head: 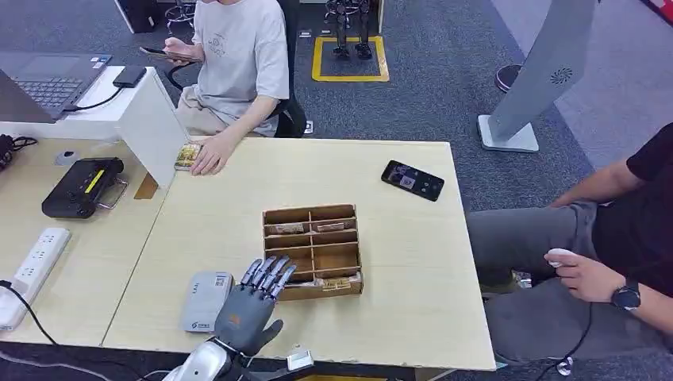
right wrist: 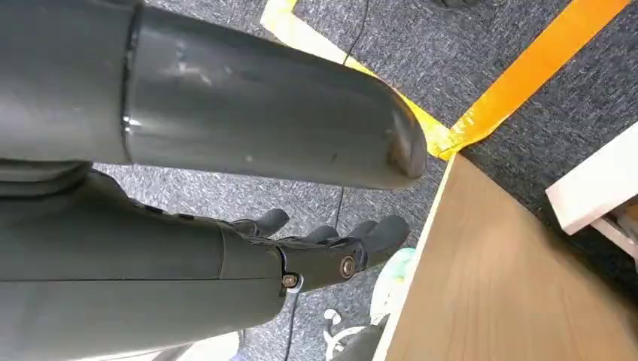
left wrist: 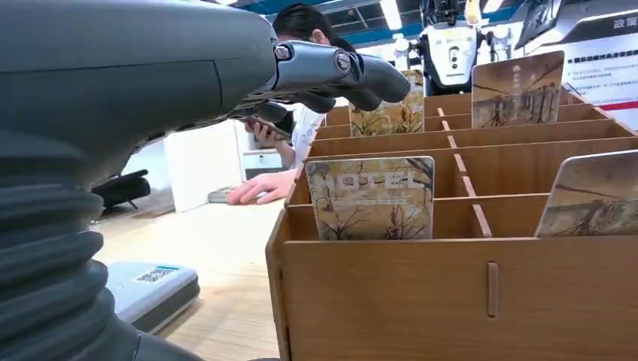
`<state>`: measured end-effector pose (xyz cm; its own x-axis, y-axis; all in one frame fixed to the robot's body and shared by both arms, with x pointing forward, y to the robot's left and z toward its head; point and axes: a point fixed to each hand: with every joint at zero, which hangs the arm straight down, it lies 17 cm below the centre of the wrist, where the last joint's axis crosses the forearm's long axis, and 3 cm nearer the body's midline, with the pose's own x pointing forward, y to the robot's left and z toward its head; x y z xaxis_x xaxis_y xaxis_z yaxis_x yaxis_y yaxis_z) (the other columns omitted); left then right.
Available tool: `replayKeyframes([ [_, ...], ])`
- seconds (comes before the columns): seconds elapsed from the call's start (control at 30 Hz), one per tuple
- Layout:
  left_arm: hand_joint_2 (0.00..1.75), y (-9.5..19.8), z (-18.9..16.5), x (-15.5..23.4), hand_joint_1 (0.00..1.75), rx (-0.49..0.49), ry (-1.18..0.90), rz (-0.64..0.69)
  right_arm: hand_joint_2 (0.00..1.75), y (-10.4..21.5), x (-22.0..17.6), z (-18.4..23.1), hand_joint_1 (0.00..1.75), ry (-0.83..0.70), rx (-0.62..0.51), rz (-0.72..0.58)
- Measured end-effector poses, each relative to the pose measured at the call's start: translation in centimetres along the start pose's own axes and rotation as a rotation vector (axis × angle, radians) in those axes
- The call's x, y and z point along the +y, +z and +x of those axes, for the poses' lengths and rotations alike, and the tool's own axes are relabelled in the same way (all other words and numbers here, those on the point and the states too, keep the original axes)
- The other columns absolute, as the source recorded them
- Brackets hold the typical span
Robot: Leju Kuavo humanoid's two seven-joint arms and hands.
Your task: Pass the card to the sensor for recognition and then transmit it.
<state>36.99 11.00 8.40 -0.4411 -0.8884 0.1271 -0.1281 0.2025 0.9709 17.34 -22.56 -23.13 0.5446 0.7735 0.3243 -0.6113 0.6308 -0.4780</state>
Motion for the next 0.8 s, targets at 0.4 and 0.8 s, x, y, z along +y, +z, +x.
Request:
replayKeyframes([
  [0.4, 1.75, -0.05, -0.01, 0.03, 0.0, -0.002, -0.002, 0.001, 0.0, 0.03, 0.21, -0.07, 0.0, 0.006, 0.001, 0.005],
  [0.8, 1.75, -0.06, -0.02, 0.04, 0.0, -0.002, -0.002, 0.001, 0.0, 0.03, 0.22, -0.06, 0.0, 0.006, 0.001, 0.005],
])
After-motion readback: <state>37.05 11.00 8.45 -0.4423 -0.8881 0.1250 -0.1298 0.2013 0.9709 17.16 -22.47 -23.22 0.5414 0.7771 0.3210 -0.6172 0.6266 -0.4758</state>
